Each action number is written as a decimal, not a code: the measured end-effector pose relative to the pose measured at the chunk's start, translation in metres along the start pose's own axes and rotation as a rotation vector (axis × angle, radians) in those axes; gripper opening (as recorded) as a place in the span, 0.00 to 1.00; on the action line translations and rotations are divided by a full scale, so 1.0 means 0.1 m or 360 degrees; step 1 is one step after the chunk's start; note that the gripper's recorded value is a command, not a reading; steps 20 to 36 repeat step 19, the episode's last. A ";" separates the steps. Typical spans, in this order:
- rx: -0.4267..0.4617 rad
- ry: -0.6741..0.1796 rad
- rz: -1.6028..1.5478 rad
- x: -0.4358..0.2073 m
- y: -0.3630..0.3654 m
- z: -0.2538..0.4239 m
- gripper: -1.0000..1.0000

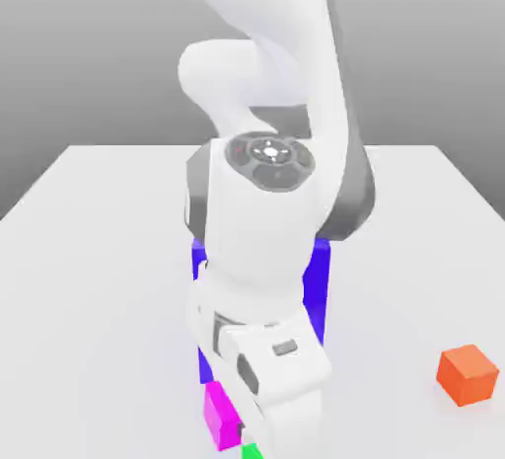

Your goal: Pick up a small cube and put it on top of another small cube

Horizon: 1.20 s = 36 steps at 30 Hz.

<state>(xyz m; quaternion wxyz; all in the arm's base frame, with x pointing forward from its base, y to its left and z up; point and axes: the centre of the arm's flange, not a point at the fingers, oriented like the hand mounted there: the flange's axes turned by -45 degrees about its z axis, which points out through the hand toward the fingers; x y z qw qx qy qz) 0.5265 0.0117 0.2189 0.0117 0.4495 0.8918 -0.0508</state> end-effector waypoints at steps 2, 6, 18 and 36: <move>-0.0015 0.0003 -0.0134 0.08 0.04 -0.06 0.00; -0.0054 0.0011 -0.0395 0.22 0.11 -0.18 0.00; -0.0141 0.0085 -0.0483 0.26 -0.10 0.37 1.00; -0.0141 0.0085 -0.0483 0.26 -0.10 0.37 1.00</move>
